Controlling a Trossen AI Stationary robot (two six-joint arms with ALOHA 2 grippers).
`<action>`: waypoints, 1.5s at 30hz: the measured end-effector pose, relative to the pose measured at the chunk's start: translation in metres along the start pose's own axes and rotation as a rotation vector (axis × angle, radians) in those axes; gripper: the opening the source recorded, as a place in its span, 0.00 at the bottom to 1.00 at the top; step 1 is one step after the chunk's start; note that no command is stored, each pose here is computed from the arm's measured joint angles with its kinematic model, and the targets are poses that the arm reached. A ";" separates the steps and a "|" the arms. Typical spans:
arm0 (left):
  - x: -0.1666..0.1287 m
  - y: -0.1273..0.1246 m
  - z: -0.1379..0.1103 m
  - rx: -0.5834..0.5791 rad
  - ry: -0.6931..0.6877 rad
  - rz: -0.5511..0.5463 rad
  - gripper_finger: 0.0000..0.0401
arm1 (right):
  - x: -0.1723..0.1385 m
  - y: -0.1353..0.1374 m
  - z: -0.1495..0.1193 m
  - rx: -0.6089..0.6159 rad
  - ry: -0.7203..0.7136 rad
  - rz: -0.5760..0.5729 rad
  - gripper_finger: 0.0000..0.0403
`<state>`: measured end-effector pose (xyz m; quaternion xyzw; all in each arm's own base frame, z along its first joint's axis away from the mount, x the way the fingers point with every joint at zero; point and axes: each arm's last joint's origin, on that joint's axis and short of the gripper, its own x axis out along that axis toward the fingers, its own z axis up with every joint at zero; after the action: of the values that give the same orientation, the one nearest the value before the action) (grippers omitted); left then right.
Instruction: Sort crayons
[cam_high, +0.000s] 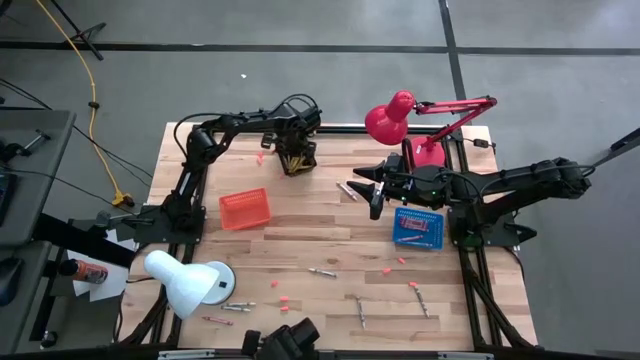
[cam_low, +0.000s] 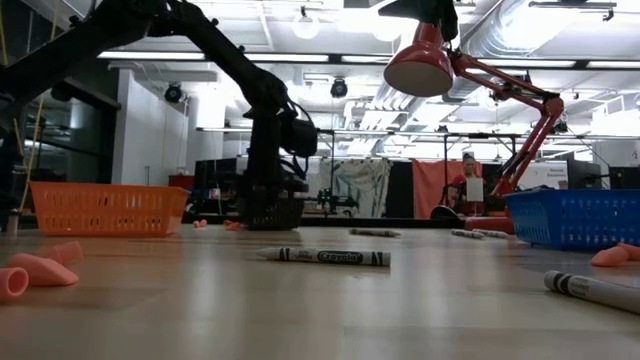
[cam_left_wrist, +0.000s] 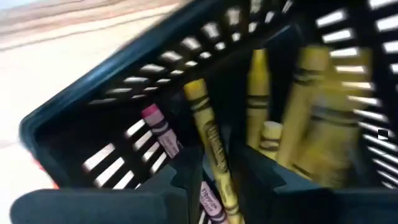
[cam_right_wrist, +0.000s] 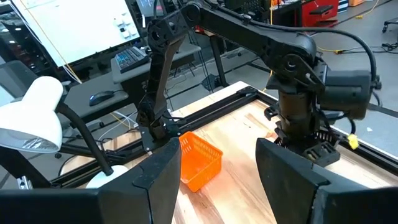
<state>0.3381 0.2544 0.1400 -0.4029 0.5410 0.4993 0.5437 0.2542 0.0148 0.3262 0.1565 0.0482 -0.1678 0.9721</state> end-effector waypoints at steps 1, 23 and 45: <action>0.001 0.000 -0.001 -0.015 0.001 -0.011 0.19 | 0.000 0.000 0.000 0.000 0.000 0.000 0.49; -0.005 -0.007 0.007 0.030 0.021 -0.127 0.02 | 0.000 -0.001 -0.003 -0.019 0.034 -0.013 0.49; -0.044 -0.035 0.015 0.024 -0.103 -0.273 0.02 | 0.000 -0.001 -0.003 -0.019 0.033 -0.012 0.49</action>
<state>0.3783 0.2578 0.1815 -0.4403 0.4585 0.4341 0.6383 0.2535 0.0147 0.3227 0.1497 0.0666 -0.1707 0.9716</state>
